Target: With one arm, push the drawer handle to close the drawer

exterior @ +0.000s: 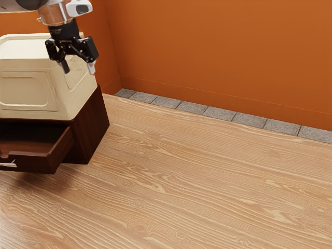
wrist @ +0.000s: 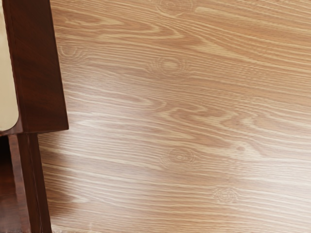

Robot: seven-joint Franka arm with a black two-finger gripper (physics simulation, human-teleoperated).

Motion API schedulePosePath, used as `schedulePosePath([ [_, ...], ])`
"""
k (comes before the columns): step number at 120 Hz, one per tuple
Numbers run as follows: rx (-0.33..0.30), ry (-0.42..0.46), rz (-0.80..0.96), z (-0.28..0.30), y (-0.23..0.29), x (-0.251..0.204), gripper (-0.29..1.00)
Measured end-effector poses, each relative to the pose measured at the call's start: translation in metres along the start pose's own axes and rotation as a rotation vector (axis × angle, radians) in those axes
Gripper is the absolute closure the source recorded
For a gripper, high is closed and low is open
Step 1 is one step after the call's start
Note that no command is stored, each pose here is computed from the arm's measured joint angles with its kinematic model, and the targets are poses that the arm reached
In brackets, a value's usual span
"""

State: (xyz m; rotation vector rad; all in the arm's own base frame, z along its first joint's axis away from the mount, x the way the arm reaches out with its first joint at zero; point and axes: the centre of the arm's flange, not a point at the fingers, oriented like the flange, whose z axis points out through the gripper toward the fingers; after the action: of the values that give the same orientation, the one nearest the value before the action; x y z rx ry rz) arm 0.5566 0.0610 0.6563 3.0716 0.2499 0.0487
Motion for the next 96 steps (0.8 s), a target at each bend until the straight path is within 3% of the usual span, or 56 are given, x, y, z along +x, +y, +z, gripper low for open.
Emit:
schedulePosePath([
  [9, -0.004, -0.014, -0.005, 0.005, -0.002, -0.014, 0.0],
  [22, -0.02, -0.032, 0.0, 0.022, -0.003, -0.104, 0.0],
  [37, -0.024, -0.074, -0.118, 0.06, -0.047, -0.165, 0.0],
  [53, -0.006, -0.06, -0.248, 0.087, -0.087, -0.245, 0.0],
  [74, 0.022, -0.098, -0.322, 0.131, -0.116, -0.27, 0.03],
  [96, 0.032, -0.107, -0.394, 0.147, -0.165, -0.284, 0.23],
])
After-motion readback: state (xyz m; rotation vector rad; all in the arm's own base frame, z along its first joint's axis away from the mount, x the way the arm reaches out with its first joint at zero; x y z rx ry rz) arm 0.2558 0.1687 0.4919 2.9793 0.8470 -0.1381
